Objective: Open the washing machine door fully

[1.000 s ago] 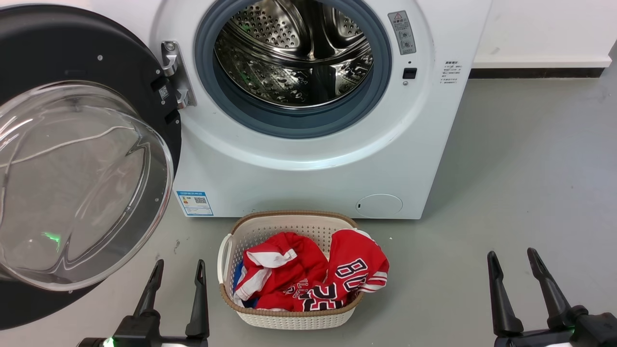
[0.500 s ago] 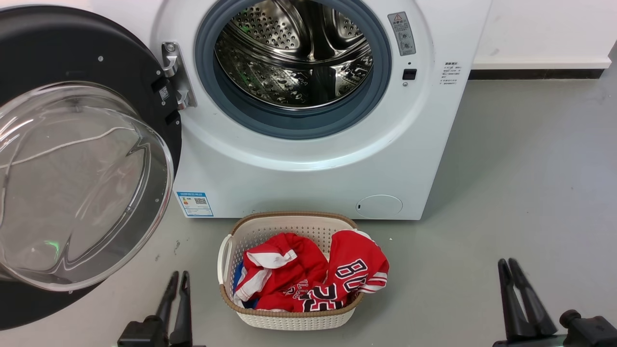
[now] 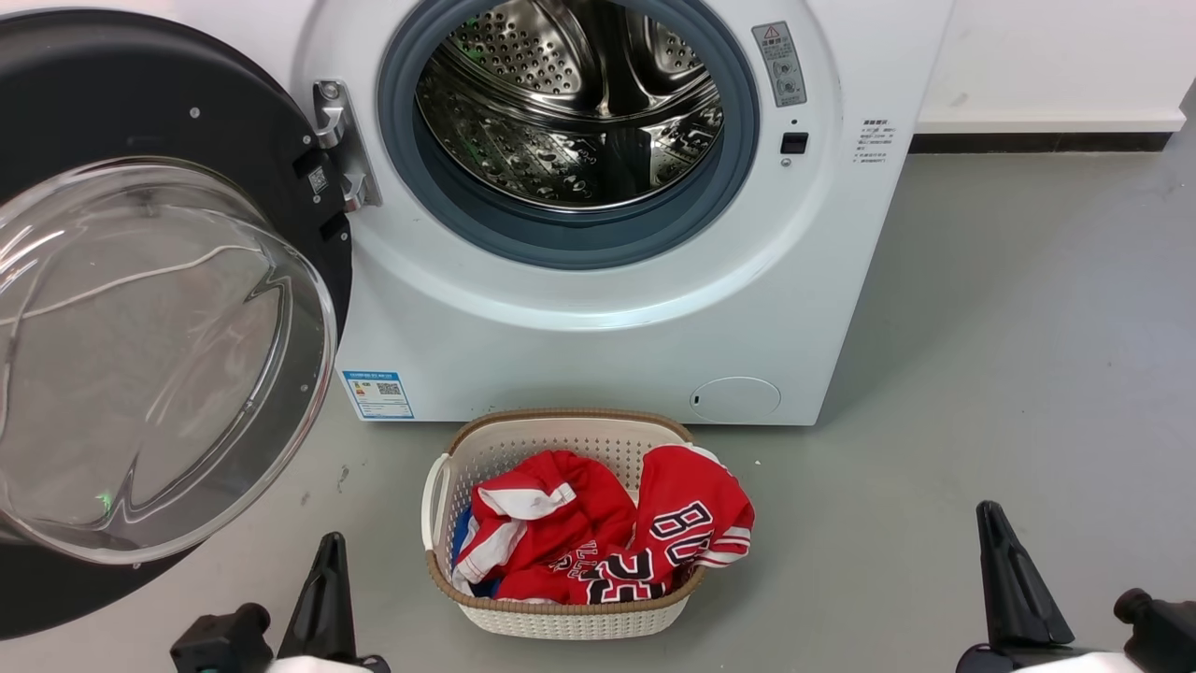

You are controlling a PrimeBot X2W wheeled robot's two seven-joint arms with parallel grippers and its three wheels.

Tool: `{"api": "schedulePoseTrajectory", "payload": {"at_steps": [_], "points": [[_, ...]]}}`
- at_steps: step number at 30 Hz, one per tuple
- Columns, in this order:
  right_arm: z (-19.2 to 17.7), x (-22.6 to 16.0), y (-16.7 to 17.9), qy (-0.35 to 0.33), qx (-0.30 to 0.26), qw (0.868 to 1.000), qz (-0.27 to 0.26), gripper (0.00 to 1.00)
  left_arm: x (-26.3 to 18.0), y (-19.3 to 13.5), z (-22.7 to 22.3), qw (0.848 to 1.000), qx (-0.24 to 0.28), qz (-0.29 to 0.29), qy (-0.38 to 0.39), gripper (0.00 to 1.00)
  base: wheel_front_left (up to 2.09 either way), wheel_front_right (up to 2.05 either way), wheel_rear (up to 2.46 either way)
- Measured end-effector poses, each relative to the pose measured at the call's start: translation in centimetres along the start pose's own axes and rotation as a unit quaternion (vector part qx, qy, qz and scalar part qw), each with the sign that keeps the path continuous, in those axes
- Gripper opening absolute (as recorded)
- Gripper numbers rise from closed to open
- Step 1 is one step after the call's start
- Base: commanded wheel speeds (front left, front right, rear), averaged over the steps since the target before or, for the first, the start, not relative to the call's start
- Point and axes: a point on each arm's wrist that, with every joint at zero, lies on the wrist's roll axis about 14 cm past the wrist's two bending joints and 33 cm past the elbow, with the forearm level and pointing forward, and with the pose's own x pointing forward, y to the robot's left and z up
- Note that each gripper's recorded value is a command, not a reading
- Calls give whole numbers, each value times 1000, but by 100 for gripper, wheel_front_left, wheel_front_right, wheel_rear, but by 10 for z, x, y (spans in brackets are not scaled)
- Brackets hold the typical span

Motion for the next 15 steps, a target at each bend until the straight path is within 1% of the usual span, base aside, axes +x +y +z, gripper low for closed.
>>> {"api": "schedulePoseTrajectory", "payload": {"at_steps": [7, 15], "points": [[-1, 5, -5, 2, 60, 998, -12, 0, 5, 3, -2, 998, -65, 9, 10, 0, 0, 0, 0], [-2, 10, -9, 7, 122, 992, -23, 0, 11, 6, -1, 991, -133, 18, 17, 0, 0, 0, 0]]}}
